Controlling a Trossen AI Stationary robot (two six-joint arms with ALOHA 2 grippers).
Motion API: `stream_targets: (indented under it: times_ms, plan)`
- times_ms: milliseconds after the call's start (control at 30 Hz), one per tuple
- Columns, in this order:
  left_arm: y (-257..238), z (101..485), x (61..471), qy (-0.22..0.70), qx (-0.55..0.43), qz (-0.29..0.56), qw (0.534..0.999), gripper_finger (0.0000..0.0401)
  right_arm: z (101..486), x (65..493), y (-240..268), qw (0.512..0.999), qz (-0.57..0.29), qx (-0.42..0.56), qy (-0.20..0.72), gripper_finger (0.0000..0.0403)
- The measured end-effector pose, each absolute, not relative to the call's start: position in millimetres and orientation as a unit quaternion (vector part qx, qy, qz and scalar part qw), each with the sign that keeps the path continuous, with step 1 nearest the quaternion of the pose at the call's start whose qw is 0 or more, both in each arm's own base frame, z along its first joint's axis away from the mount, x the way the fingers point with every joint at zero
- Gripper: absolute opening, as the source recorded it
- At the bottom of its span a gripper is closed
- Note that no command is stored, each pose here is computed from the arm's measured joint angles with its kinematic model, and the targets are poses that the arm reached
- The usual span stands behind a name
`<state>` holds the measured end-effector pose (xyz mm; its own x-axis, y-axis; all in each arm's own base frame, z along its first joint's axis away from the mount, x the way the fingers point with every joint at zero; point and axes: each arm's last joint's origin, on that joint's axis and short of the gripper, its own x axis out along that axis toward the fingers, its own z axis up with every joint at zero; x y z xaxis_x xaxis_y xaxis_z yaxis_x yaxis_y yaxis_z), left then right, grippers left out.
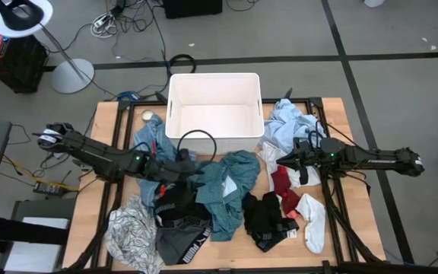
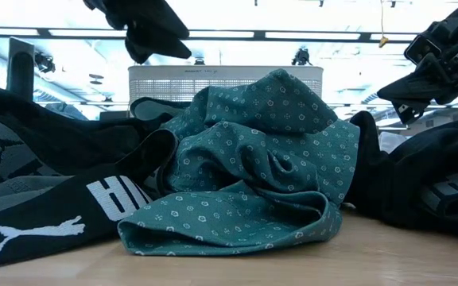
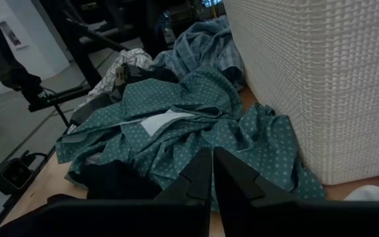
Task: Sort clothes
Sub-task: Put the green polo shirt into the laundry bin
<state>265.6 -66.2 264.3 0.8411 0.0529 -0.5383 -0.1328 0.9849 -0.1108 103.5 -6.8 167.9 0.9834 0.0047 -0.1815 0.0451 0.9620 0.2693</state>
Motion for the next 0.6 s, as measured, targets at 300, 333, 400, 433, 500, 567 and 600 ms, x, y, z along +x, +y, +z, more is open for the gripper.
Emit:
stream_targets:
  times_ms: [300,333,400,433,500,567,600]
  plan:
    - [-68,242,285,0.298,-0.044,0.053,0.952,0.0185,168,104,-7,0.986,-0.010,0.137,0.089,0.0020]
    - [-67,238,288,0.311,-0.045,0.049,0.948,0.0182,168,104,-7,0.987,-0.010,0.137,0.088,0.0020]
    - [-65,234,296,0.341,-0.049,0.046,0.938,0.0178,168,104,-7,0.987,-0.010,0.137,0.088,0.0020]
    - [-64,233,300,0.357,-0.050,0.045,0.932,0.0177,169,104,-7,0.987,-0.010,0.137,0.087,0.0020]
    - [-63,236,311,0.380,-0.045,0.039,0.923,0.0176,169,104,-7,0.987,-0.009,0.137,0.086,0.0020]
    - [-62,240,323,0.396,-0.031,0.036,0.917,0.0176,169,104,-7,0.987,-0.009,0.137,0.086,0.0020]
    - [-62,241,329,0.409,-0.024,0.031,0.912,0.0176,169,104,-7,0.987,-0.008,0.137,0.085,0.0020]
